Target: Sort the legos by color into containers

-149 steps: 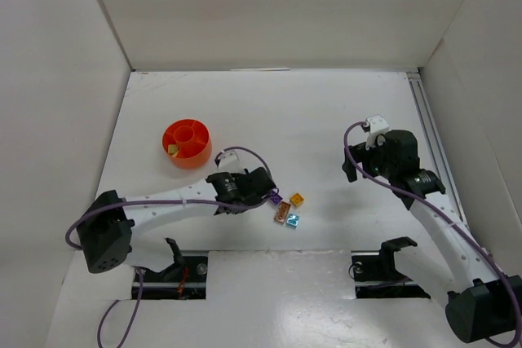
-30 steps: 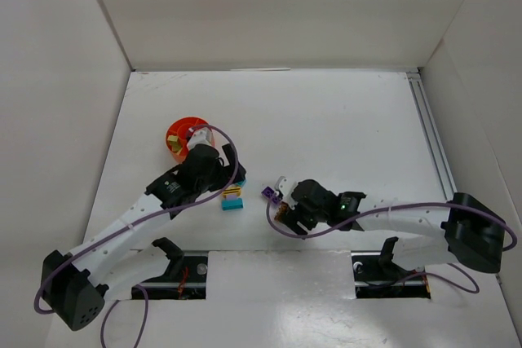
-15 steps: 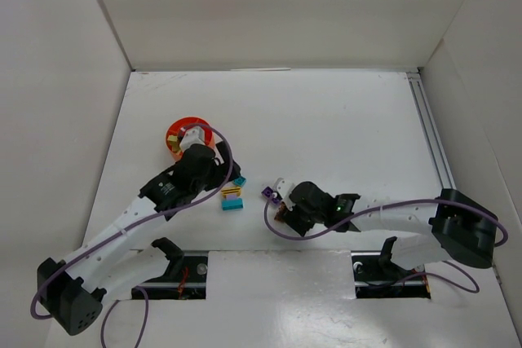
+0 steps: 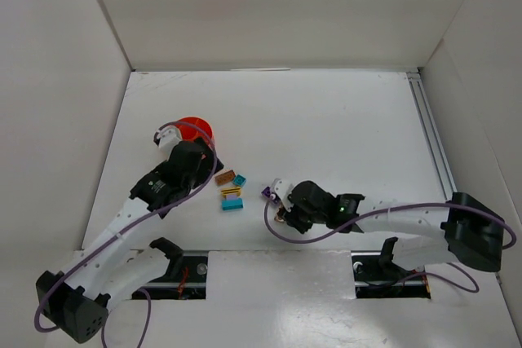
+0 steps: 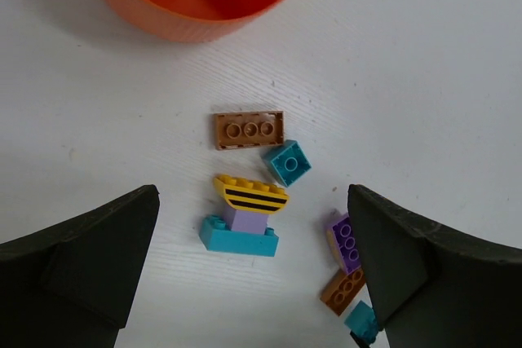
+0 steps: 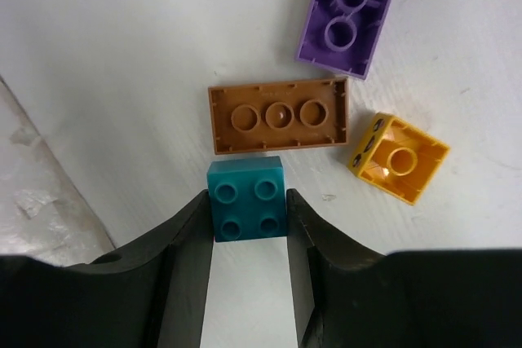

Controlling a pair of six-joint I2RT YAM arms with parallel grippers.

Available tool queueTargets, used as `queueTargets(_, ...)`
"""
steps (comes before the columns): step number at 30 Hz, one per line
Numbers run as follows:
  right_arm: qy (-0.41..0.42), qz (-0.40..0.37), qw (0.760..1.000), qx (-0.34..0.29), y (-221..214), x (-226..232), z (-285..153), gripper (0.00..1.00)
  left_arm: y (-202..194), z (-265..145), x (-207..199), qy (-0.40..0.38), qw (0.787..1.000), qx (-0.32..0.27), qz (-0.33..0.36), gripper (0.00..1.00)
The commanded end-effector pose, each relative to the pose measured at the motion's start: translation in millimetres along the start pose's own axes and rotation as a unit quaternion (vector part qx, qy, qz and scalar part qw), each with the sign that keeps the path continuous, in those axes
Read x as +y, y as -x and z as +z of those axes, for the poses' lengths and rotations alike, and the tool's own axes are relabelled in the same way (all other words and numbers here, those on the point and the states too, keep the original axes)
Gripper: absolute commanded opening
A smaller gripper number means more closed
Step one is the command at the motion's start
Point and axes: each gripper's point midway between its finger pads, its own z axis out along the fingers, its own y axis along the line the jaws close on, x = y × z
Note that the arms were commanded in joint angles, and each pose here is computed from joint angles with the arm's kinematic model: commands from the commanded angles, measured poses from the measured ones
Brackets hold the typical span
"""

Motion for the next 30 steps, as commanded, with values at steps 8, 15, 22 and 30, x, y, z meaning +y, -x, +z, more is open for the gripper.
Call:
queueTargets(8, -0.061, -0.073, 0.983, -0.156, 177.0, -22.4, -46.9, 0.22, 34.2, -20.6, 44.9, 0.076, 0.987, -0.07, -0.12, 1.0)
queueTargets(15, -0.08, -0.12, 0.971, -0.192, 278.6, -38.0, -14.0, 0.22, 61.3, -46.4, 53.1, 0.094, 0.974, -0.123, -0.165, 1.0)
queueTargets(22, -0.056, -0.114, 0.967, -0.222, 338.4, -57.3, 35.3, 0.22, 74.5, -60.7, 68.2, 0.128, 0.96, -0.156, -0.194, 1.0)
queueTargets(30, -0.03, -0.103, 0.963, -0.247, 370.5, -48.7, 76.5, 0.24, 87.6, -78.2, 72.8, 0.118, 0.953, -0.186, -0.206, 1.0)
